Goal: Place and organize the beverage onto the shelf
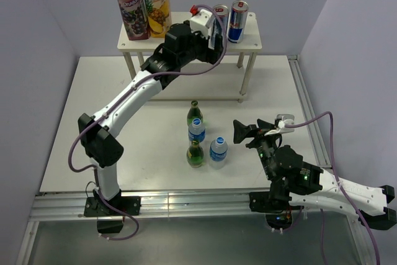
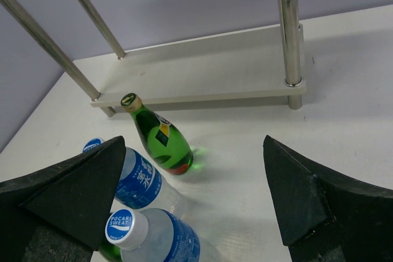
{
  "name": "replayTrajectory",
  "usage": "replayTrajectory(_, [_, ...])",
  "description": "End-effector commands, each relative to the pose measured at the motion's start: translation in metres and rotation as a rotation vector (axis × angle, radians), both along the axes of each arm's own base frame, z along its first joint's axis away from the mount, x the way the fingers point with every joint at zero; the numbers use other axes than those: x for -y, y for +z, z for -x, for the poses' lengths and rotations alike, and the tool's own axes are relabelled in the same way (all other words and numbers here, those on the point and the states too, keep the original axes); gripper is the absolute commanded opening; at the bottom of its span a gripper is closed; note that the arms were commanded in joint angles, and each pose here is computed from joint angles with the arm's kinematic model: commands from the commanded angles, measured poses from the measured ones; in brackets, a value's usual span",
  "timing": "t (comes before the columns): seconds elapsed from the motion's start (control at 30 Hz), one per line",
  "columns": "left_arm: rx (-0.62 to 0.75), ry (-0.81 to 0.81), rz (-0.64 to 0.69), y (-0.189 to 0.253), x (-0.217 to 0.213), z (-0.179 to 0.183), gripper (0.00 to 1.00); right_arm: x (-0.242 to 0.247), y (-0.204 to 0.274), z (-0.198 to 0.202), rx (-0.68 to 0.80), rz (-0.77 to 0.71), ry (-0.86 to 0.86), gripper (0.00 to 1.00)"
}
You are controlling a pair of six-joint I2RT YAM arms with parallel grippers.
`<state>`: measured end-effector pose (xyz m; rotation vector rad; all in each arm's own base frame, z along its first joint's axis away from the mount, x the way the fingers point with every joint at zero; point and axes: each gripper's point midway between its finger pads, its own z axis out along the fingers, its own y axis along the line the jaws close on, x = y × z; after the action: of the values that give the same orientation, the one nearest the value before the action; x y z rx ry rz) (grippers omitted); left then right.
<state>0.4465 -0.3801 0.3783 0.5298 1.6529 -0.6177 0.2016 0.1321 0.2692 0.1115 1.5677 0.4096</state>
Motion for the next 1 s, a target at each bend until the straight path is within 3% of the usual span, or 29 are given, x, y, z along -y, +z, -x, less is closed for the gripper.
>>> replayTrajectory(0.0, [-0.054,0.020,-0.022,-0.006,-0.014,0.025,0.99,0.001,0.000,0.000,0.000,-0.022,-0.012,1.00])
replayTrajectory(0.17, [-0.106,0.058,-0.050,-0.032,-0.034,0.051,0.99,0.002,-0.001,0.000,0.000,-0.018,-0.019,1.00])
replayTrajectory(0.2, [-0.089,0.084,-0.023,-0.019,-0.044,0.064,0.99,0.002,-0.002,-0.001,-0.002,-0.011,-0.022,1.00])
replayTrajectory(0.27, [-0.126,0.117,-0.056,-0.049,-0.056,0.082,0.99,0.001,-0.002,0.000,-0.004,-0.014,-0.017,1.00])
replayTrajectory(0.3, [-0.097,0.155,-0.016,-0.033,-0.067,0.101,0.99,0.001,-0.003,0.000,-0.008,-0.007,-0.016,1.00])
replayTrajectory(0.33, [-0.143,0.173,-0.059,-0.063,-0.075,0.114,0.99,0.000,-0.004,0.000,-0.009,-0.008,-0.012,1.00])
replayTrajectory(0.4, [-0.148,0.149,-0.010,-0.054,-0.079,0.157,0.99,-0.003,-0.004,0.000,-0.010,-0.002,0.004,1.00])
replayTrajectory(0.43, [-0.173,0.193,-0.053,-0.077,-0.091,0.169,0.99,-0.005,-0.004,0.001,-0.010,0.001,0.007,1.00])
replayTrajectory(0.47, [-0.161,0.139,-0.014,-0.066,-0.088,0.203,0.99,-0.005,-0.005,0.000,-0.011,0.002,0.006,1.00])
replayTrajectory(0.67, [-0.277,0.151,0.055,-0.094,-0.125,0.285,0.98,-0.005,-0.005,-0.001,-0.015,0.018,-0.005,0.99])
replayTrajectory(0.97, [-0.399,0.113,0.024,-0.154,-0.123,0.321,0.96,-0.004,-0.009,-0.003,-0.024,0.043,-0.031,1.00])
